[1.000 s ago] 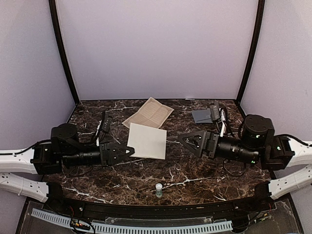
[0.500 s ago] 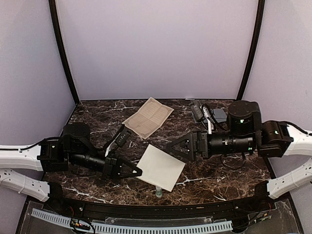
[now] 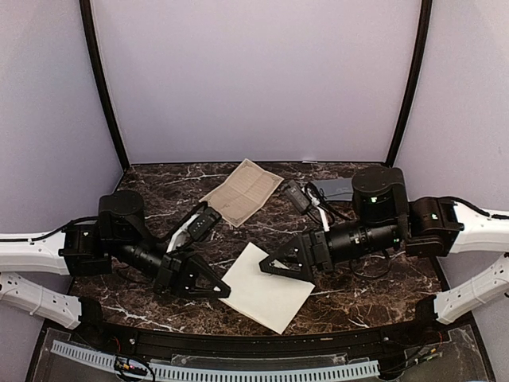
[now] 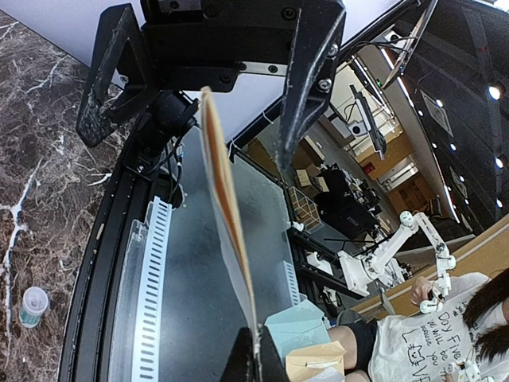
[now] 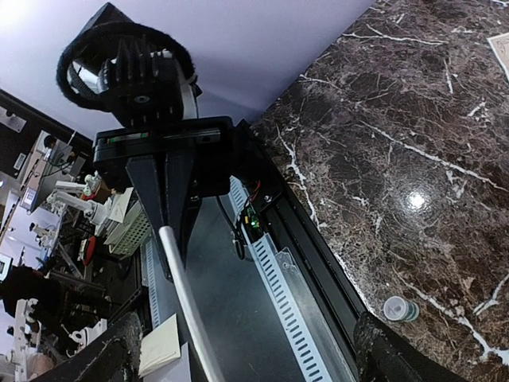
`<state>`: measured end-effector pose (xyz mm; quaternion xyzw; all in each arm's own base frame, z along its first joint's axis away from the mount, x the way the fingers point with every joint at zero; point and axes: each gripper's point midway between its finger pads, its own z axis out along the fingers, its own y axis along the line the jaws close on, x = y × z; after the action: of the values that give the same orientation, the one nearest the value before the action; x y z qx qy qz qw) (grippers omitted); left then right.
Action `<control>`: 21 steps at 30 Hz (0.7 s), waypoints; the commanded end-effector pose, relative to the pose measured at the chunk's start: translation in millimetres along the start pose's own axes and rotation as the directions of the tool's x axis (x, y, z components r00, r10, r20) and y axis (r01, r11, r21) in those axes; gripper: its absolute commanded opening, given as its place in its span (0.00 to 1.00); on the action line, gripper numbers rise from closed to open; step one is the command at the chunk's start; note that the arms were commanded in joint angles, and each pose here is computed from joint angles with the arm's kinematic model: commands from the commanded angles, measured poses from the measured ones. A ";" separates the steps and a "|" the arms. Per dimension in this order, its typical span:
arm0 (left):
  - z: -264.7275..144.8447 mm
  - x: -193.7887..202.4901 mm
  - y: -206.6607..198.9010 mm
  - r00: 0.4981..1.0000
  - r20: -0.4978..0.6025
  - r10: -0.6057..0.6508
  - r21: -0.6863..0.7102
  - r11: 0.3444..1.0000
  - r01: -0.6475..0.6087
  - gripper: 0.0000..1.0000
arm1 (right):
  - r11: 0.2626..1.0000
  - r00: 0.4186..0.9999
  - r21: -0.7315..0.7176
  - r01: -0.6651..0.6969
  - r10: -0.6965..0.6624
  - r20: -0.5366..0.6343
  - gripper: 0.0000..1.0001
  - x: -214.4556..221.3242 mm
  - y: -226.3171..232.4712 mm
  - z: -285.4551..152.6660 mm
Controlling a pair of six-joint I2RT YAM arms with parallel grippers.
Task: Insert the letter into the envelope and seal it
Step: Fold the letter.
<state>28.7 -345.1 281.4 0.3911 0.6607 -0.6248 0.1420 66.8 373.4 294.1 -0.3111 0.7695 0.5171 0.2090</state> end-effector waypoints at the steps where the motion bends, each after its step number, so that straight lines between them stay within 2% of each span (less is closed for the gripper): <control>1: -3.6 -6.4 -21.3 0.999 0.000 0.053 0.065 0.996 -0.053 0.00 | 0.992 0.999 -0.118 0.038 -0.034 0.033 0.81 -9.6 21.8 0.7; 11: -2.1 -6.0 -21.1 0.998 -0.013 0.060 0.065 0.996 -0.059 0.00 | 0.981 0.999 -0.193 0.036 -0.041 -0.018 0.29 -3.0 30.3 15.2; 18: -0.7 -7.1 -14.9 0.998 -0.001 0.062 0.041 0.997 -0.062 0.00 | 0.978 0.999 -0.201 0.053 -0.054 0.001 0.05 -8.3 34.1 15.4; 21: -1.7 -10.0 -14.1 0.998 0.018 0.067 0.031 0.997 -0.067 0.00 | 0.981 0.999 -0.189 0.053 -0.051 0.017 0.00 -10.5 32.6 13.4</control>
<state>24.1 -344.6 285.0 0.4055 0.6506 -0.6273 0.1371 47.9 397.0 299.3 -0.3484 0.7264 0.5674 0.1705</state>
